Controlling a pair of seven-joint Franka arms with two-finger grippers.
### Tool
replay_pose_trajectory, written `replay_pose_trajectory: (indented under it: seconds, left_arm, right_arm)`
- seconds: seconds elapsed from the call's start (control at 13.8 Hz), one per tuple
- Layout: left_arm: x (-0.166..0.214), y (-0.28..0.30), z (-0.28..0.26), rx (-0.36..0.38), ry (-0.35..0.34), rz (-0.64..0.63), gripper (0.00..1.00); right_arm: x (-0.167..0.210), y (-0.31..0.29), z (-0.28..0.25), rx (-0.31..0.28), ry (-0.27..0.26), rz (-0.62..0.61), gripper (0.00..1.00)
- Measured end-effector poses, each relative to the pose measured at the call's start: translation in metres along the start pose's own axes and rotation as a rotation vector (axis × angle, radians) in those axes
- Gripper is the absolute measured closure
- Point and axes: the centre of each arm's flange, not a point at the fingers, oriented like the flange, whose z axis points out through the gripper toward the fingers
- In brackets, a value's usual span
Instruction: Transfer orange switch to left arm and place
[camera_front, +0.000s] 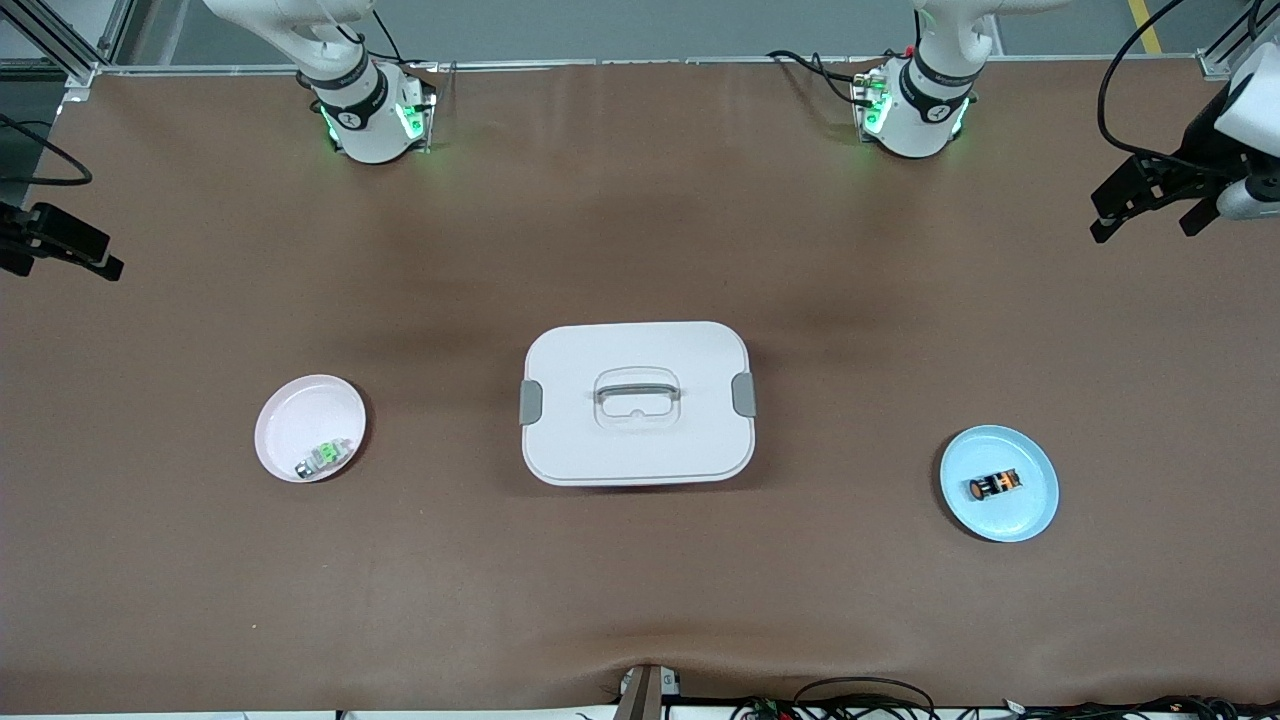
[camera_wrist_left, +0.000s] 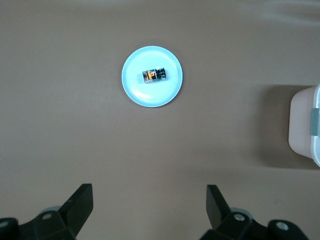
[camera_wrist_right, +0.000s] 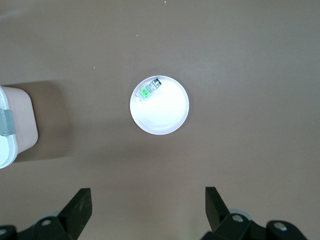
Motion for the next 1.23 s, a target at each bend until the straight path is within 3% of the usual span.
replay_pose_trajectory:
  seconds: [0.51,1.23]
  left_arm:
    - [0.052,0.004,0.006,0.004,-0.129,0.003,0.00]
    - [0.057,0.005,0.003,-0.003,-0.141,0.066,0.00]
  right_arm:
    - [-0.001,-0.001,0.001,0.000,-0.006,-0.002,0.00]
    - [-0.003,-0.001,0.002,0.001,-0.027,-0.001,0.00]
